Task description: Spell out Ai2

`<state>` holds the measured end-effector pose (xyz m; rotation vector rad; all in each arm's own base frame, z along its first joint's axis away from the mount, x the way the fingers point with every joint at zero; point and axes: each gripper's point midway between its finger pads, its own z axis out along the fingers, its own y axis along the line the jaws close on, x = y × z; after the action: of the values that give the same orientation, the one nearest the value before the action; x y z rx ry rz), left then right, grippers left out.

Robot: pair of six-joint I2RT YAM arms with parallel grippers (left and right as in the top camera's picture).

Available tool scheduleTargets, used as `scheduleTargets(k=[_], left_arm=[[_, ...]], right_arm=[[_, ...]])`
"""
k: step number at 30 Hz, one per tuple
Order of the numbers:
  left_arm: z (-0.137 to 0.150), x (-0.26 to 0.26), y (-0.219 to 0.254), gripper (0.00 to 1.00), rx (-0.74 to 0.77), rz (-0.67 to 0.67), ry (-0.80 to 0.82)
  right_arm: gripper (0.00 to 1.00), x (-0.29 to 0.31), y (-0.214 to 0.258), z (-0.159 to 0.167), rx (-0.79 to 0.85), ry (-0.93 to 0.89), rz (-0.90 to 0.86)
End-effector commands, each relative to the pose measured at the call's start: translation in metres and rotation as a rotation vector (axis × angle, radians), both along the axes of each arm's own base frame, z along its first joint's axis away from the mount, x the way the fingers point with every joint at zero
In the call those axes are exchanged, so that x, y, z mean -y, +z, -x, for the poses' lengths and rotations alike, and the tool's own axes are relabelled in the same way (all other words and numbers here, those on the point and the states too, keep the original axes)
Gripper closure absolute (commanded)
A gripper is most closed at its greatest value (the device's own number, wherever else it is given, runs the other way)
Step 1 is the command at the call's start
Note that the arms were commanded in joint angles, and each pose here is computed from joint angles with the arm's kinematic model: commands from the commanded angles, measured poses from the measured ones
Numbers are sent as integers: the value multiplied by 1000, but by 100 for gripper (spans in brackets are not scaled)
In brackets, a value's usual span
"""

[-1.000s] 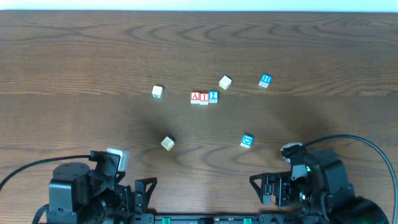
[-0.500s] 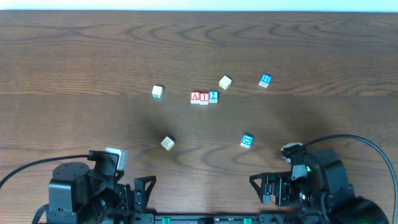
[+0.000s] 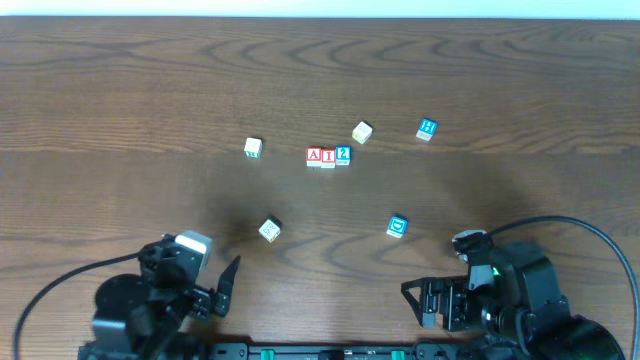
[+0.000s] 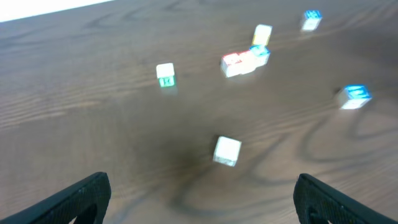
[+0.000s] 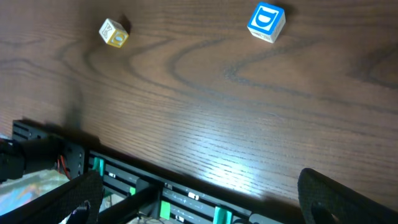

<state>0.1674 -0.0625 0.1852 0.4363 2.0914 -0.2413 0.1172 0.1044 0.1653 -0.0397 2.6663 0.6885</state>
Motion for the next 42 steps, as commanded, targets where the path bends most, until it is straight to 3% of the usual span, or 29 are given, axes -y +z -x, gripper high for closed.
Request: scheduleTargets(k=[1, 21, 42], left_arm=[[-6, -7, -28, 5, 6, -58, 14], [-19, -18, -110, 5, -16, -67, 103], [-18, -22, -113, 5, -30, -72, 129]], right_arm=[[1, -2, 0, 2, -6, 7, -13], [1, -2, 0, 2, -6, 7, -13], [1, -2, 0, 2, -6, 7, -13]])
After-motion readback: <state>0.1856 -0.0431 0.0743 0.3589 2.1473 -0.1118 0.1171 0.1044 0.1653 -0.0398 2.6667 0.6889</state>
